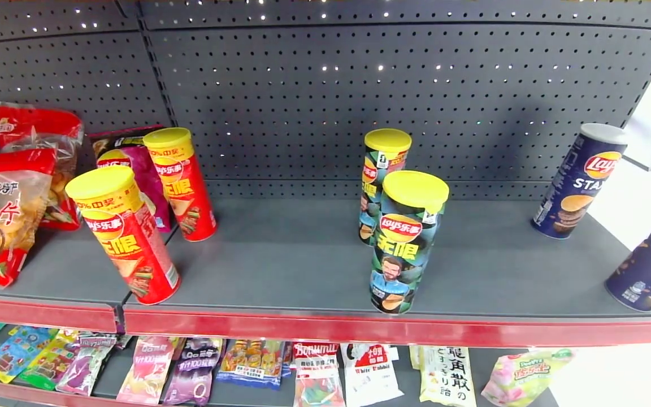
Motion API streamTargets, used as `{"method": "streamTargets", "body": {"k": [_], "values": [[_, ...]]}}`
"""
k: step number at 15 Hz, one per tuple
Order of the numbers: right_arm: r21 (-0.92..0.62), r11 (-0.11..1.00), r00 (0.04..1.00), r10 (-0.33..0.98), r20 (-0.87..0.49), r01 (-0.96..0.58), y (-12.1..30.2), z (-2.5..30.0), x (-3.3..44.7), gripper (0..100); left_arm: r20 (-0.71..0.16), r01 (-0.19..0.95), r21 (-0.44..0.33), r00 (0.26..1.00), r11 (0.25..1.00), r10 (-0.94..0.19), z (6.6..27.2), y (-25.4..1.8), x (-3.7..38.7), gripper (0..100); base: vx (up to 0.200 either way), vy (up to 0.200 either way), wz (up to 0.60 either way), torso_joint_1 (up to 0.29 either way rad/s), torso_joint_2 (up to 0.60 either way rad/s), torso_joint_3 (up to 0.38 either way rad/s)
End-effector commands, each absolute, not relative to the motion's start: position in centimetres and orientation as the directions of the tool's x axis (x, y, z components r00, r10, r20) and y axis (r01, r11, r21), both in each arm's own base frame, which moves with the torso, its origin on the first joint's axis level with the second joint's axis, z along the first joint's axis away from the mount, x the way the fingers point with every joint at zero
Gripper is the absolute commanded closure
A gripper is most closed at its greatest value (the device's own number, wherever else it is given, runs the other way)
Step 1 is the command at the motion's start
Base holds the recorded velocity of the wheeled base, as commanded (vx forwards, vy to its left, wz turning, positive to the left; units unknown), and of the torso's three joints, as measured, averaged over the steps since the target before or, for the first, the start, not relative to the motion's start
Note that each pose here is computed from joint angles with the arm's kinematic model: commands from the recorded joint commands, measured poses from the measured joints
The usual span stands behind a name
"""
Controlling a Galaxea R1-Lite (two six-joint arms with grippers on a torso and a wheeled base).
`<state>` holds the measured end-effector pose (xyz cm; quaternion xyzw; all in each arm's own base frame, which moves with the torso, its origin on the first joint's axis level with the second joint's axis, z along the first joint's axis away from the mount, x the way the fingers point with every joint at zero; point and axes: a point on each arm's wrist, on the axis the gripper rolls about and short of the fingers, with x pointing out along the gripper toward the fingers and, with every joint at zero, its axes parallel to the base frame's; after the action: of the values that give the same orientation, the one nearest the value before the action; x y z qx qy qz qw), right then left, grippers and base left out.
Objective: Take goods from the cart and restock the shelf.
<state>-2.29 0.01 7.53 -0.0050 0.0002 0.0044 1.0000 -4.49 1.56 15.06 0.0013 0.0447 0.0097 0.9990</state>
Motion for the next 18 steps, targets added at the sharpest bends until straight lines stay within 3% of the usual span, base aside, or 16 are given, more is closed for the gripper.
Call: {"method": "streamTargets", "body": {"k": [1, 3, 4, 6, 7, 8, 9, 12, 13, 15, 16, 18], "values": [[-0.009, 1.000, 1.000, 0.009, -0.002, -0.009, 0.0, 7.5, -2.3, 0, -0.127, -0.092, -0.009, 0.988, 0.996, 0.090, 14.8, 1.2, -4.1, 0, 0.000, 0.000, 0.00, 0.000, 0.00, 0.000], [-0.011, 1.000, 1.000, 0.009, -0.002, -0.009, 0.0, 7.5, -2.3, 0, -0.177, -0.216, -0.026, 0.962, 0.976, 0.208, 14.3, 0.7, -3.6, 0, 0.000, 0.000, 0.00, 0.000, 0.00, 0.000], [-0.011, 1.000, 1.000, 0.009, -0.002, -0.009, 0.0, 7.5, -2.3, 0, -0.197, -0.264, -0.031, 0.947, 0.964, 0.253, 12.6, 0.5, -3.6, 0, 0.000, 0.000, 0.00, 0.000, 0.00, 0.000], [-0.011, 1.000, 1.000, 0.009, -0.002, -0.009, 0.0, 7.5, -2.3, 0, -0.163, -0.204, -0.017, 0.967, 0.979, 0.198, 8.7, 0.4, -4.0, 0, 0.000, 0.000, 0.00, 0.000, 0.00, 0.000], [-0.012, 1.000, 1.000, 0.009, -0.002, -0.009, 0.0, 7.5, -2.3, 0, -0.106, -0.180, -0.035, 0.979, 0.983, 0.175, 8.8, 0.4, -3.6, 0, 0.000, 0.000, 0.00, 0.000, 0.00, 0.000], [-0.012, 1.000, 1.000, 0.009, -0.002, -0.009, 0.0, 7.5, -2.3, 0, -0.015, -0.094, -0.046, 0.996, 0.994, 0.093, 8.8, 0.2, -2.9, 0, 0.000, 0.000, 0.00, 0.000, 0.00, 0.000], [-0.015, 1.000, 1.000, 0.011, -0.002, -0.011, 0.0, 7.5, -2.3, 0, 0.011, 0.029, -0.017, 1.000, 0.999, -0.029, 7.7, -0.1, -2.3, 0, 0.000, 0.000, 0.00, 0.000, 0.00, 0.000], [-0.021, 1.000, 1.000, 0.008, 0.002, -0.008, 0.0, 7.6, -2.3, 0, -0.006, 0.037, -0.002, 0.999, 0.999, -0.037, 7.6, -0.1, -2.3, 0, 0.000, 0.000, 0.00, 0.000, 0.00, 0.000], [-0.019, 0.998, 0.994, 0.063, 0.089, -0.061, 0.1, 10.1, -2.7, 0, -0.003, 0.021, 0.003, 1.000, 1.000, -0.021, 7.6, 0.0, -2.3, 0, 0.000, 0.000, 0.00, 0.000, 0.00, 0.000], [-0.009, 0.977, 0.970, 0.211, 0.119, -0.212, 0.2, 16.9, -2.3, 0, 0.000, -0.003, -0.002, 1.000, 1.000, 0.003, 7.6, 0.0, -2.3, 0, 0.000, 0.000, 0.00, 0.000, 0.00, 0.000], [-0.015, 0.960, 0.953, 0.279, 0.117, -0.280, 0.3, 17.5, -2.2, 0, 0.000, -0.003, 0.002, 1.000, 1.000, 0.003, 7.6, 0.0, -2.3, 0, 0.000, 0.000, 0.00, 0.000, 0.00, 0.000], [-0.060, 0.941, 0.943, 0.331, -0.030, -0.332, 0.5, 16.8, 0.1, 0, 0.000, -0.003, 0.002, 1.000, 1.000, 0.003, 7.6, 0.0, -2.3, 0, 0.000, 0.000, 0.00, 0.000, 0.00, 0.000]]}}
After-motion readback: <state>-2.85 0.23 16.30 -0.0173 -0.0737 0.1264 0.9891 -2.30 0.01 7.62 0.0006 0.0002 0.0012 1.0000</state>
